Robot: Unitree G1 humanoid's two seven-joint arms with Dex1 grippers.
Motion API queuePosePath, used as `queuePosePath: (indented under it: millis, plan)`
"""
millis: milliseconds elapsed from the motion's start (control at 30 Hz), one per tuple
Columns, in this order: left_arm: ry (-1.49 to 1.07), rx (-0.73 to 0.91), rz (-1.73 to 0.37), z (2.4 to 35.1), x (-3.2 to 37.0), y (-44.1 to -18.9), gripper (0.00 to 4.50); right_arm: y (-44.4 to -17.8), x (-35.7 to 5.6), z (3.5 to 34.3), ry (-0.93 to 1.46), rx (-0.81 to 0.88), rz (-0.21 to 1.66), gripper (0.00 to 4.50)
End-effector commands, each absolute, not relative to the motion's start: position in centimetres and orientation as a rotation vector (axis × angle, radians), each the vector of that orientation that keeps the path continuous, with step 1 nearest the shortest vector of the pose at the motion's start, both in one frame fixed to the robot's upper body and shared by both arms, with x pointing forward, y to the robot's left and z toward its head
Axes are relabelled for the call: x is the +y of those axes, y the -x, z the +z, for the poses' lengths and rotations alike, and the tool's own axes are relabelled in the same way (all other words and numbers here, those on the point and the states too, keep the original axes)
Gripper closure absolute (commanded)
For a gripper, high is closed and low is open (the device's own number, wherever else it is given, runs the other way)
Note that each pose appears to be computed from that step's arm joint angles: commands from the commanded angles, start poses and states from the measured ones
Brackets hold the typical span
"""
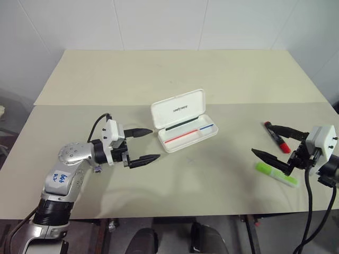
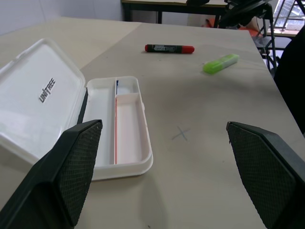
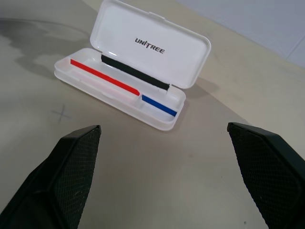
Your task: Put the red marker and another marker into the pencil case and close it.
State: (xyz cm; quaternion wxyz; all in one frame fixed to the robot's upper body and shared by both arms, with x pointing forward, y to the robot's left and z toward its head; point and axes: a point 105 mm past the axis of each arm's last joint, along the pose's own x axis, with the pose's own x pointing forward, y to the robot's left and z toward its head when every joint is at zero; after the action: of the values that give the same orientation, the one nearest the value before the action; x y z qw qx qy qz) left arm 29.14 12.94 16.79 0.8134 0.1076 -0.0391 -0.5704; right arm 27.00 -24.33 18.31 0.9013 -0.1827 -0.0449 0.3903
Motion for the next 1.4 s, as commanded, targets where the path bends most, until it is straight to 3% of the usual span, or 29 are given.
queuePosePath:
  millis: [33, 400, 633, 967, 1400]
  plan:
    - [-0.263, -0.13, -1.207, 18.1, 13.4, -28.9, 0.03, -27.3, -23.0, 19.0, 0.382, -0.144, 0.839, 0.0]
    - [-0.288, -0.128, -1.183, 17.5, 13.0, -30.0, 0.03, -27.6, -20.9, 19.2, 0.349, -0.17, 0.906, 0.0]
    - [-0.298, -0.095, -1.185, 16.3, 11.4, -31.3, 2.4, -28.1, -18.5, 19.9, 0.338, -0.23, 0.967, 0.0]
    - [-0.414, 0.031, -1.301, 12.9, 5.7, -32.4, 2.4, -28.2, -17.5, 20.0, 0.338, -0.257, 1.007, 0.0]
    - [-0.476, 0.111, -1.241, 11.8, 5.1, -33.6, 2.4, -27.4, -17.3, 20.3, 0.344, -0.279, 1.01, 0.0]
